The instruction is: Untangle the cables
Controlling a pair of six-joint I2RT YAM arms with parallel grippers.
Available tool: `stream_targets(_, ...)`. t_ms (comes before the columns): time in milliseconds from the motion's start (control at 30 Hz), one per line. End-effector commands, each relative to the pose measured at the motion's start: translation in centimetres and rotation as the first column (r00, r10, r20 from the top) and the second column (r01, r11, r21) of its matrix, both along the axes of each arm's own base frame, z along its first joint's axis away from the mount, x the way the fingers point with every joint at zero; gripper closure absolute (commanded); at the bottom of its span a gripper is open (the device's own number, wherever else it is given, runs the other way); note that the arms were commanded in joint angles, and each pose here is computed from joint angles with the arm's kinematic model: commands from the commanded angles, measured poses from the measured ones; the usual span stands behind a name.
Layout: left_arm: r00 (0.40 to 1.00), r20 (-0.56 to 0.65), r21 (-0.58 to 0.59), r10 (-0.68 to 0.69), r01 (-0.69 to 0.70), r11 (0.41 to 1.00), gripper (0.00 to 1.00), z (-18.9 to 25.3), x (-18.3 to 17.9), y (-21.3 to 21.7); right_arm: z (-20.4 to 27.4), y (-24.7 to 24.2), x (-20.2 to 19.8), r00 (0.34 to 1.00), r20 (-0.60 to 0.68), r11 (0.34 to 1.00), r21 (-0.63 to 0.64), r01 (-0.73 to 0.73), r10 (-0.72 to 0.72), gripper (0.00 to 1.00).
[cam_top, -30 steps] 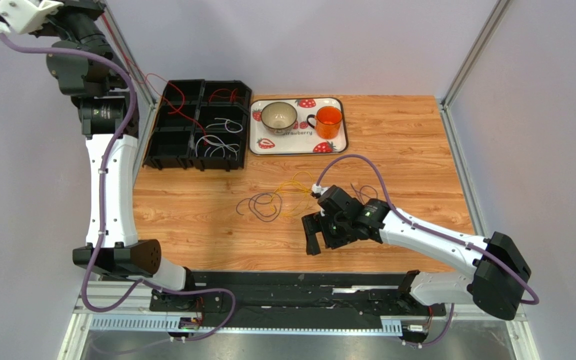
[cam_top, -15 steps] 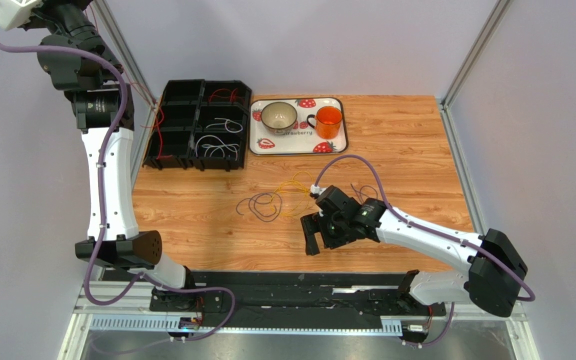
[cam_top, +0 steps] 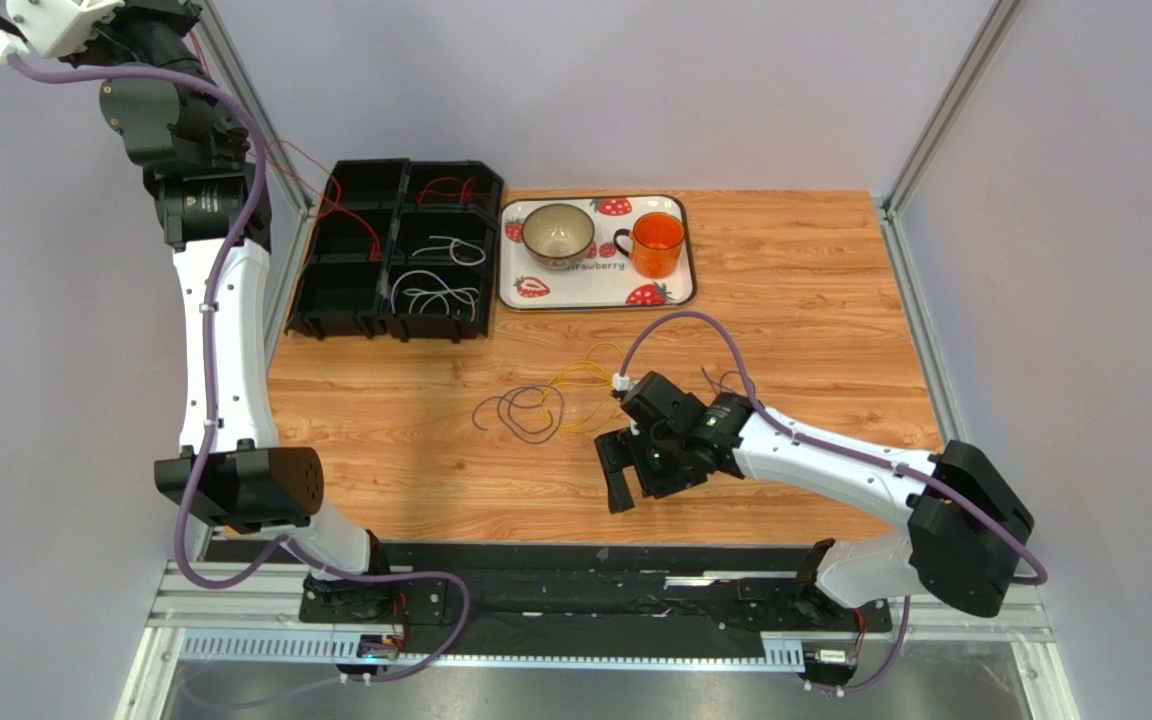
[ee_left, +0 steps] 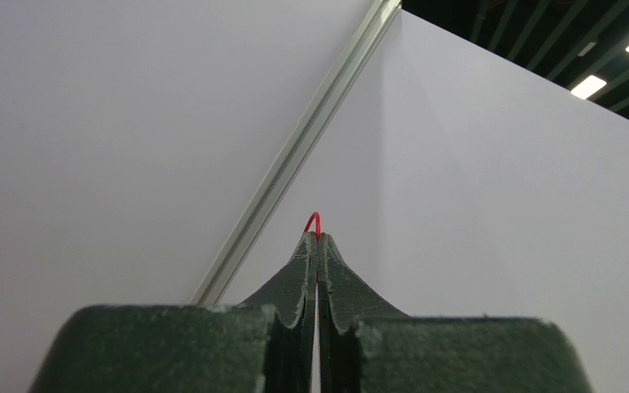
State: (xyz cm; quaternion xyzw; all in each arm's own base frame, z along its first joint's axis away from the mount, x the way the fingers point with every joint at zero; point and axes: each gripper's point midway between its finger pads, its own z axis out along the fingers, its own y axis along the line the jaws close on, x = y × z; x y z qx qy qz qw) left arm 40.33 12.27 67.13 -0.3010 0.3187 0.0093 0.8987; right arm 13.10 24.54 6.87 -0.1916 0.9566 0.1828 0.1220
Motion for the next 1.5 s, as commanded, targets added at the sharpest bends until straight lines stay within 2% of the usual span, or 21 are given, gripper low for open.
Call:
stream_targets(0, 0.999, 0.049, 0.022, -0.011, 0.010, 1.000, 1.00, 1.1, -0.2, 0.5, 1.3, 2.2, 1.2, 0.999, 0.038, 0.998, 0.057, -0.027, 0.025, 0.09)
stream_targets(200, 0.999, 0.032, 0.026, 0.008, -0.008, 1.000, 1.00, 0.2, 0.2, 0.9, 0.8, 2.6, 1.4, 0.999, 0.027, 0.998, 0.047, -0.035, 0.034, 0.09)
stream_targets(500, 0.999, 0.026, 0.035, 0.035, -0.036, 0.999, 1.00, -0.4, -1.0, 1.2, 0.7, 2.9, 1.4, 0.999, 0.017, 0.998, 0.049, -0.046, 0.045, 0.09)
stream_targets(1033, 0.991, -0.123, 0.025, 0.061, -0.058, 0.998, 1.00, -8.1, 2.1, 2.1, 0.4, 3.1, 1.3, 0.999, 0.008, 0.997, 0.051, -0.050, 0.050, 0.09)
stream_targets(1467, 0.971, -0.190, 0.050, 0.144, -0.137, 0.989, 1.00, -10.7, 1.9, 3.3, 0.0, 3.3, 1.4, 0.999, -0.003, 0.998, 0.044, -0.052, 0.052, 0.10)
